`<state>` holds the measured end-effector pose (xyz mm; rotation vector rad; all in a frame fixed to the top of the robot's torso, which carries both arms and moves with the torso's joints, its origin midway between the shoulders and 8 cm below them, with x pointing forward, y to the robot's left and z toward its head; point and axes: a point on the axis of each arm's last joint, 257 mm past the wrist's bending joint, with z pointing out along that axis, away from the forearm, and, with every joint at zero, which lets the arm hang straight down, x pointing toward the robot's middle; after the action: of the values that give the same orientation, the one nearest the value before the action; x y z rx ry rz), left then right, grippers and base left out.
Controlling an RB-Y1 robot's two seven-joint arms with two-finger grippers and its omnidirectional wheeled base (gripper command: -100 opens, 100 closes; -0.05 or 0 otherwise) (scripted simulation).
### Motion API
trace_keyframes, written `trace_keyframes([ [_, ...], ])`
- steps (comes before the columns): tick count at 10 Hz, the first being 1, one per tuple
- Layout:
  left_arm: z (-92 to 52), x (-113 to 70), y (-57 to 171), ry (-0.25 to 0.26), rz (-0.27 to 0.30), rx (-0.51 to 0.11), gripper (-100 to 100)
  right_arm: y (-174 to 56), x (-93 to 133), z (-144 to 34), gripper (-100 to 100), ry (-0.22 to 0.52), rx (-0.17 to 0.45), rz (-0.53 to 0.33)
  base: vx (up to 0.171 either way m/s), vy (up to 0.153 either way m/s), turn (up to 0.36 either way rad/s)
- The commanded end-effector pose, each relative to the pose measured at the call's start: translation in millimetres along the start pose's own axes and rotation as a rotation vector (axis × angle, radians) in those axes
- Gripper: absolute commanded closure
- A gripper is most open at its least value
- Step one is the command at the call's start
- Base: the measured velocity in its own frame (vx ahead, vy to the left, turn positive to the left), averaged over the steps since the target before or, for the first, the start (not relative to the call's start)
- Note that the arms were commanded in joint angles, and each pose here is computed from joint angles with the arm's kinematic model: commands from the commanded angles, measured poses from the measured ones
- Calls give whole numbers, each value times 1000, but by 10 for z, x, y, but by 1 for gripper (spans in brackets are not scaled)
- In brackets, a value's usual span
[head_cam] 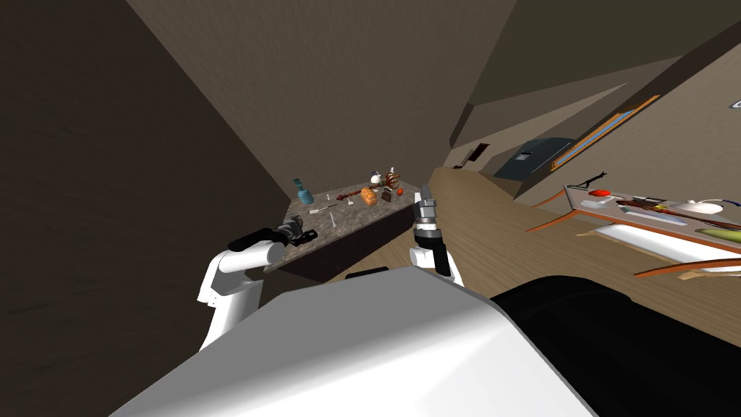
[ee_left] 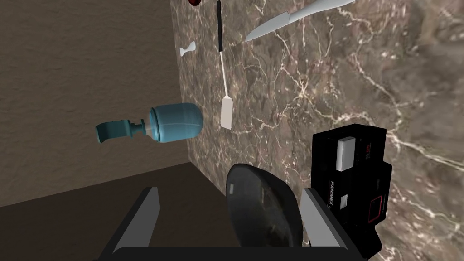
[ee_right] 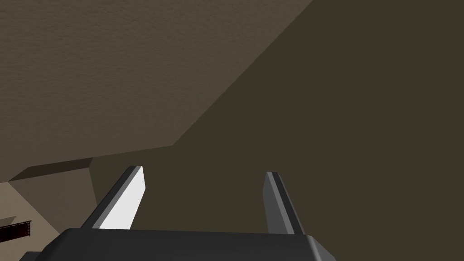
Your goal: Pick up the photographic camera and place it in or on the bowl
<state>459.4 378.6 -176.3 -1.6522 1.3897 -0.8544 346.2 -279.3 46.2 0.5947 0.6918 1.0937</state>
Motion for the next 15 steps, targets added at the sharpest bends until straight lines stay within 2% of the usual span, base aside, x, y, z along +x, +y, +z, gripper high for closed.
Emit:
trace_keyframes([
  [1, 15, -35, 111, -8, -8, -50, -100, 0, 0, 0, 0, 0, 0, 0, 15, 9, -8],
  [2, 14, -39, 138, -9, -8, -60, -100, 0, 0, 0, 0, 0, 0, 0, 6, 5, 1],
  [8, 20, -155, 422, -35, -43, -215, -100, 0, 0, 0, 0, 0, 0, 0, 15, 10, -12],
  [15, -72, -266, 783, -70, -74, -399, -100, 0, 0, 0, 0, 0, 0, 0, 22, 20, -14],
])
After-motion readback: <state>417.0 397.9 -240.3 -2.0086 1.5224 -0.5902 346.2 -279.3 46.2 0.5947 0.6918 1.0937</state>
